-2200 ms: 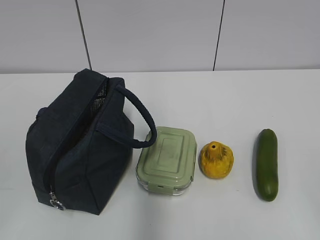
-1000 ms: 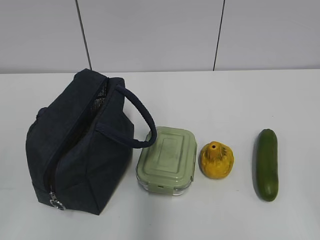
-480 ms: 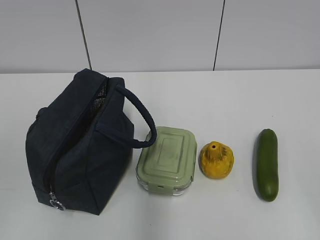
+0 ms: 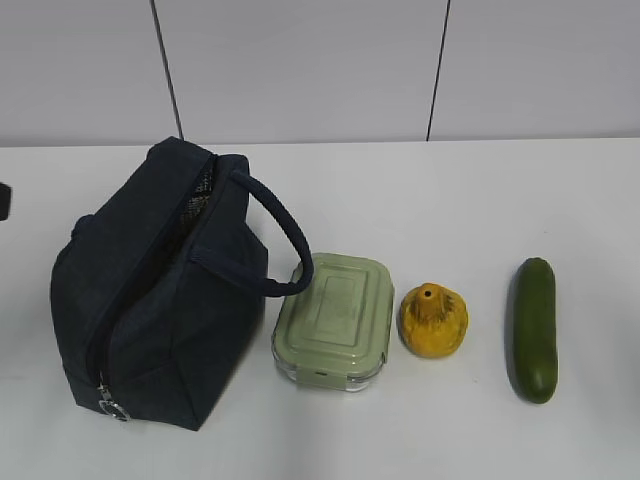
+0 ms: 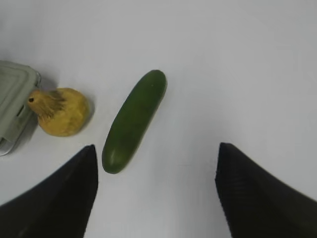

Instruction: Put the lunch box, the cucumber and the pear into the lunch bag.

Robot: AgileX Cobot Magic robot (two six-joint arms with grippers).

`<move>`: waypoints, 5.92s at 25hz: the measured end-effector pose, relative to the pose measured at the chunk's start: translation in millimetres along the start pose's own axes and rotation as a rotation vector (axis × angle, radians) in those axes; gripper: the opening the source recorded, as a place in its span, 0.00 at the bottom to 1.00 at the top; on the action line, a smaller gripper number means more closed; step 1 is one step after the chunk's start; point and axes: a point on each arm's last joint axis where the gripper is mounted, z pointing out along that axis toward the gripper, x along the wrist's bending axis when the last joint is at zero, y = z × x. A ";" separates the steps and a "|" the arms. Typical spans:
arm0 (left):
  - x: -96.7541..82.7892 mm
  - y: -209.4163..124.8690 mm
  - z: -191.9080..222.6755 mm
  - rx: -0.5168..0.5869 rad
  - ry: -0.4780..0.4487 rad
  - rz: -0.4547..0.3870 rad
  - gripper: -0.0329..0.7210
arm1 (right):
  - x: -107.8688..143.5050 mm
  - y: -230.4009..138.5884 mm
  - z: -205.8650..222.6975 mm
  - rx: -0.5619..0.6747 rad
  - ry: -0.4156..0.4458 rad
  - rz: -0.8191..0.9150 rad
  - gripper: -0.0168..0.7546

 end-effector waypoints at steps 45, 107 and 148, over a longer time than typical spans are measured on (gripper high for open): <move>14.4 7.1 87.3 0.403 -0.104 0.101 0.05 | -1.6 40.5 241.2 0.784 0.165 0.386 0.76; 11.4 11.2 88.9 0.355 -0.124 0.057 0.05 | 257.3 119.7 248.9 0.194 0.944 0.010 0.52; 12.3 13.3 88.7 0.343 -0.113 0.068 0.05 | 155.9 105.6 244.7 0.826 0.258 -0.381 0.76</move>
